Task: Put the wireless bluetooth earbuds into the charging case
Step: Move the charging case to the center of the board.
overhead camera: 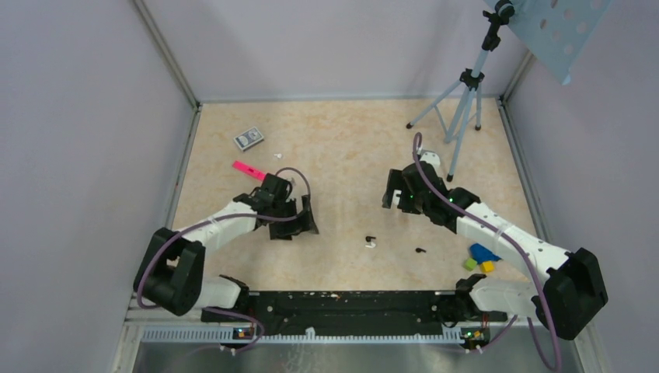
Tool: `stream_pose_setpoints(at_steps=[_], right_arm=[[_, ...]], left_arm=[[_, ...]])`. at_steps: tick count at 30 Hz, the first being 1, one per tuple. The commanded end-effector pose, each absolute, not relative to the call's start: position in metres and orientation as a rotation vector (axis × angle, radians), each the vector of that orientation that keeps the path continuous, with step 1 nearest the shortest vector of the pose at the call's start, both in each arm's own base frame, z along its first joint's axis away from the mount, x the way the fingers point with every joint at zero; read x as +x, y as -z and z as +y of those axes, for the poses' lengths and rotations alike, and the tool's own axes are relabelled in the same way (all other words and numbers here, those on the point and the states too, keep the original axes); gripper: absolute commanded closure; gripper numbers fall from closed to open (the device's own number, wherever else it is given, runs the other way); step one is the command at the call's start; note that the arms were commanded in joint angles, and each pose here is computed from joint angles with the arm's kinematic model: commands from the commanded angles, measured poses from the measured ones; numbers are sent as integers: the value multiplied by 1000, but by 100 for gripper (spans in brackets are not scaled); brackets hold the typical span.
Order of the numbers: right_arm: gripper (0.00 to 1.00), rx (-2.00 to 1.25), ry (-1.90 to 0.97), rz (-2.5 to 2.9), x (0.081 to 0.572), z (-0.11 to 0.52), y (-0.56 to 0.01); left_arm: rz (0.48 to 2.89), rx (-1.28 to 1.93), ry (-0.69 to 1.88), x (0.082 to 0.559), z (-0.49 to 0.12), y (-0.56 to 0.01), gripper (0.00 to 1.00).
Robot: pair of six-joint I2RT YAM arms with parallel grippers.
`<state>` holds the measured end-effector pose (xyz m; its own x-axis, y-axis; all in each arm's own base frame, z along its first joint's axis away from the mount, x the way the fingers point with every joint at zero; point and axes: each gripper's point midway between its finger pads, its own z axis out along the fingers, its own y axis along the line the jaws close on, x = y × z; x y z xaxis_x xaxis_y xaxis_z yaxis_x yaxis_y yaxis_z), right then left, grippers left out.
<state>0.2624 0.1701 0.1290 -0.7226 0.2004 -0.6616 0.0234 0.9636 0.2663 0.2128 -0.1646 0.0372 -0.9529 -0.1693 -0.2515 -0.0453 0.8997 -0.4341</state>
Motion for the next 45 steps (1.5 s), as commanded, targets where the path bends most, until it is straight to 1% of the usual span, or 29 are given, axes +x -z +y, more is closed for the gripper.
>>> stream_pose_setpoints(at_steps=[1, 5, 7, 11, 13, 18, 21, 23, 28, 33, 37, 41, 45], right_arm=[[5, 184, -357, 2334, 267, 177, -138], [5, 189, -354, 2340, 265, 175, -138], [5, 196, -352, 2339, 264, 174, -138], [5, 198, -356, 2337, 263, 173, -137], [5, 196, -358, 2337, 263, 173, -137], [5, 188, -353, 2336, 265, 174, -137], [5, 177, -327, 2338, 268, 174, -138], [5, 171, -315, 2341, 270, 173, -139], [5, 168, -324, 2339, 270, 175, -140], [5, 164, -228, 2337, 273, 163, -141], [5, 148, -206, 2337, 274, 160, -145], [5, 147, -148, 2333, 274, 152, -143], [5, 149, -87, 2326, 275, 143, -145]], left_arm=[[2735, -39, 841, 223, -216, -60, 1], [2691, 48, 936, 225, -241, -91, 1], [2689, 39, 893, 227, -236, -101, 1], [2738, 52, 761, 224, -220, -107, 1], [2749, 53, 649, 225, -206, -105, 1], [2724, 221, 407, 229, -175, -87, 3], [2749, 198, 222, 234, -153, -75, 1], [2734, 216, 175, 240, -148, -72, 1], [2730, 391, 211, 246, -158, -66, 1], [2734, 532, 249, 252, -169, -55, 1], [2777, 545, 265, 255, -175, -44, 1], [2845, 535, 394, 240, -188, -36, 1], [2895, 447, 568, 220, -205, -47, 1]])
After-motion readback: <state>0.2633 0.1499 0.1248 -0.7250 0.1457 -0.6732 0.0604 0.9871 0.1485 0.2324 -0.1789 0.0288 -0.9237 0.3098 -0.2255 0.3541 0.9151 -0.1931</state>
